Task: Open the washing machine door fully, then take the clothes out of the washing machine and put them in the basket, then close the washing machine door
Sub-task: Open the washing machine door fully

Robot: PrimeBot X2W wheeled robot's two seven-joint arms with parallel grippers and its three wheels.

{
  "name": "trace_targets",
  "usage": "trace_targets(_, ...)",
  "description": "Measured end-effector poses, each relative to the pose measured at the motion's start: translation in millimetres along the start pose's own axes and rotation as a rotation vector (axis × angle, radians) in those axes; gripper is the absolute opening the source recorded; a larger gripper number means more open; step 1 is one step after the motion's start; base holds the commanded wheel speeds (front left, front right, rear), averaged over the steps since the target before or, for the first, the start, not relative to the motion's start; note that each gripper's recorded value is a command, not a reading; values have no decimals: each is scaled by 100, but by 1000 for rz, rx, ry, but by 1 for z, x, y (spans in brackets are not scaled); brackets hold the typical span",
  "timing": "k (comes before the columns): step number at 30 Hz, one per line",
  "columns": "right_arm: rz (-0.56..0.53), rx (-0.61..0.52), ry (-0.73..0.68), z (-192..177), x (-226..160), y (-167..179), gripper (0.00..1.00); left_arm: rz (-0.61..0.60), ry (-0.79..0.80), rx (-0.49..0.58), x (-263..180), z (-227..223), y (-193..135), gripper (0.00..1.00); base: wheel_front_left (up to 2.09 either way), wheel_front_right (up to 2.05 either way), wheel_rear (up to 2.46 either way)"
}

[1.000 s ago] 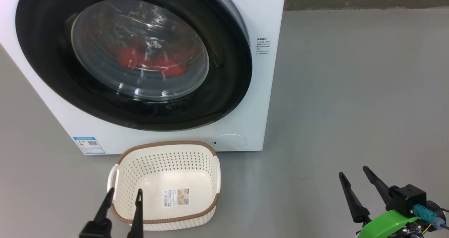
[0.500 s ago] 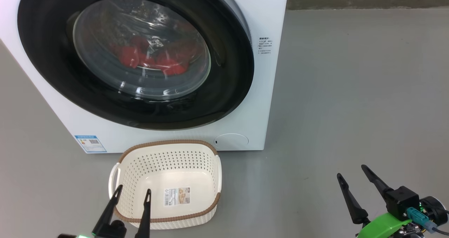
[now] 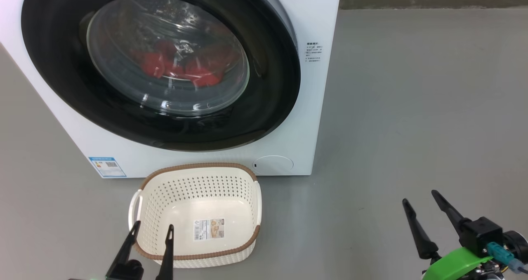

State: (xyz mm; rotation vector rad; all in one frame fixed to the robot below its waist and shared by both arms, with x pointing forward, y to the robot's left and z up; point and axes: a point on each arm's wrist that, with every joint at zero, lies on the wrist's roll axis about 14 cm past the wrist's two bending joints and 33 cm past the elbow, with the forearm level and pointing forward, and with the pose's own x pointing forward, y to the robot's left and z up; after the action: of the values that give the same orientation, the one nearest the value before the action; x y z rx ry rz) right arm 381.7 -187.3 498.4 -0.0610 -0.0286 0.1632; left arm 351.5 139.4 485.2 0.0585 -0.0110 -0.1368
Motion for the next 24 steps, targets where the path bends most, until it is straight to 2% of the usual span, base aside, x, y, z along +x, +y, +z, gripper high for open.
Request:
trace_targets(1, -7, 11, -5, 1, 0, -1, 34, -6, 1, -3, 0, 0, -1, 100, 0, 0, 0)
trace_targets(2, -19, 31, -12, 3, 1, -3, 4, -6, 2, -4, 0, -1, -1, 100, 0, 0, 0)
trace_targets(3, -28, 50, -18, 4, 1, -4, 0, -5, 3, -5, 1, -1, -1, 100, 0, 0, 0)
trace_targets(8, -69, 204, -76, 17, 13, -6, 0, -13, 13, -20, 2, -4, -5, 100, 0, 0, 0)
trace_targets(14, -68, 403, -282, 82, 62, -18, 0, -30, 30, -34, 8, -10, -9, 100, 0, 0, 0)
trace_targets(18, -38, 439, -360, 115, 93, -24, 0, -32, 5, -43, 18, -2, -10, 100, 0, 0, 0)
trace_targets(24, 54, 508, -439, 158, 139, -10, 0, -6, -11, -44, 26, 3, -2, 100, 0, 0, 0)
